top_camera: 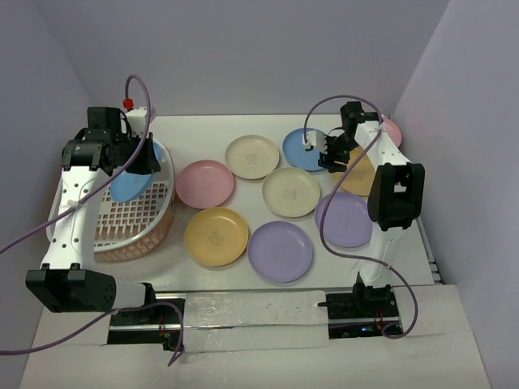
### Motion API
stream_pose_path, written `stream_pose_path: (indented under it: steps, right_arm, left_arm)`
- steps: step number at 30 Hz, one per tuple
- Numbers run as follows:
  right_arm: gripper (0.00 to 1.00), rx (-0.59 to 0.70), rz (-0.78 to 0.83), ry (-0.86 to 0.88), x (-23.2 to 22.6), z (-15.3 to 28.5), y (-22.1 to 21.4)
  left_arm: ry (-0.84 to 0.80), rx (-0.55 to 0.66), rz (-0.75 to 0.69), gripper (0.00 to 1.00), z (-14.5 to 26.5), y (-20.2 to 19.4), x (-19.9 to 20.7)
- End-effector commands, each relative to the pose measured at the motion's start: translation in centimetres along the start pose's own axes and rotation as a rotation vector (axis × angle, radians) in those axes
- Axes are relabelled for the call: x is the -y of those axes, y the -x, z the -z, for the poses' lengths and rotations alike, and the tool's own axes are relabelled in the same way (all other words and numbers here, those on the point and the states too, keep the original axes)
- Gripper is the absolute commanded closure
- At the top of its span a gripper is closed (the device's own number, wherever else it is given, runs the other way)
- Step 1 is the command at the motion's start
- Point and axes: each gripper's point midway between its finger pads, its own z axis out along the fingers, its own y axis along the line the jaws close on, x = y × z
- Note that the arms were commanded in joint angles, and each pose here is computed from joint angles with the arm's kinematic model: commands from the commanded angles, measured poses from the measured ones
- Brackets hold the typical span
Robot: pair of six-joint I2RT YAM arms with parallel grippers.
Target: Place the plates into the plastic bin on the countertop
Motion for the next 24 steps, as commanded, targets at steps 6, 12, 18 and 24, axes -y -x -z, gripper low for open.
stream_pose_path:
  steps: [6, 12, 18, 24]
  right_arm:
    - [0.32, 0.003, 0.142, -0.001, 2.8, -1.7, -0.1]
    - [0.32, -0.009, 0.192, 0.012, 2.9, -3.5, -0.4]
    - [0.32, -0.011, 0.219, 0.033, 2.8, -5.4, -0.3]
    - [0.35, -0.029, 0.231, 0.046, 3.3, -7.0, -0.8]
  left_arm:
    - [0.026, 0.007, 0.035, 1.00, -0.6, 0.5, -1.4]
    - [0.057, -0.009, 0.065, 1.00, -1.0, 0.3, -2.8]
    - [0.074, -0.020, 0.086, 1.00, -1.3, 0.1, -3.7]
    - [0.078, -0.036, 0.101, 1.00, -1.8, -0.3, -4.1]
